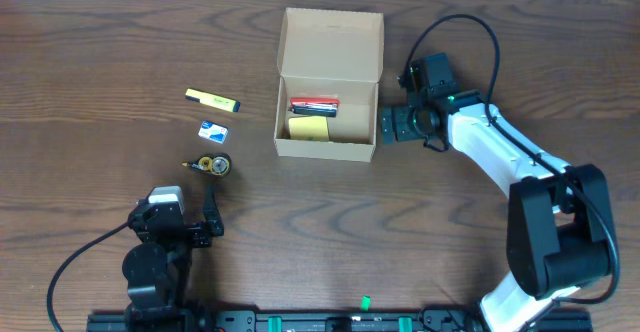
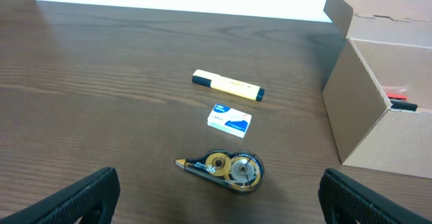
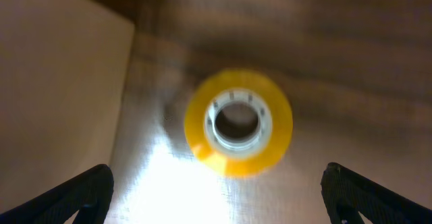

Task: Pack container
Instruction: 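Grasp the yellow tape roll with the right gripper and lift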

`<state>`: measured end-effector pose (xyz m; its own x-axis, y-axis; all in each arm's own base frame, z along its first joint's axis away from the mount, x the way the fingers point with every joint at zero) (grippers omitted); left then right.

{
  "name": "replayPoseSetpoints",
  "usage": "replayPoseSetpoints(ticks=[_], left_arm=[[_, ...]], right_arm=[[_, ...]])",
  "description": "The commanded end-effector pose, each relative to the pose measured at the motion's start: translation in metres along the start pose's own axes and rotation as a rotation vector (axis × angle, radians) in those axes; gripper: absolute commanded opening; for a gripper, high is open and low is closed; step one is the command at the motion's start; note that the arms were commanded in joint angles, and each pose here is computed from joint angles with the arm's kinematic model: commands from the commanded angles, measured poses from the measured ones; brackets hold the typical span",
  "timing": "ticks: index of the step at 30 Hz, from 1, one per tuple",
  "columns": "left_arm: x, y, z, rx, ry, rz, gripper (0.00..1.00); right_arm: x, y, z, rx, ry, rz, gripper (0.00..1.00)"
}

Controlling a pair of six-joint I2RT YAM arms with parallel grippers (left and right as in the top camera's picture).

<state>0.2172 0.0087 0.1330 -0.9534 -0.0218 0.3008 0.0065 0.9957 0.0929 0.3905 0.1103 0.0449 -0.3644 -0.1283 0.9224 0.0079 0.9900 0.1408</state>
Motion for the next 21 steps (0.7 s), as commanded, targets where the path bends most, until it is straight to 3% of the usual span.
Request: replayPoseSetpoints(ticks=[1,14,21], left_arm=[[-0.003,0.000,0.010,0.006,0.023,-0.005,0.95],[-0.003,0.000,0.010,0.006,0.023,-0.005,0.95],[-0.003,0.000,0.010,0.006,0.023,-0.004,0.95]], right_arm=[[-0.001,-0.004,-0.010,0.014,-0.040,0.017,0.99],[-0.030,-0.016,-0.014,-0.006,-0.058,0.076,0.99],[-0.042,-0.017,-0.010,-0.005,-0.043,0.080,0.94]])
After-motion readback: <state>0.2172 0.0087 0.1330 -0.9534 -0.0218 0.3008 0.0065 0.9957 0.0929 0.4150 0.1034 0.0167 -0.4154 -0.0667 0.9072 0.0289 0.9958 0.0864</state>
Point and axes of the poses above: each gripper's point midway between its finger pads, its own x axis back along the fingers, its own y axis along the line the jaws close on, z = x × y, the point moved 1 cm from there along x, back along the fingers, and after that the axes turned 9 degrees about -x, right-handed, at the moved point
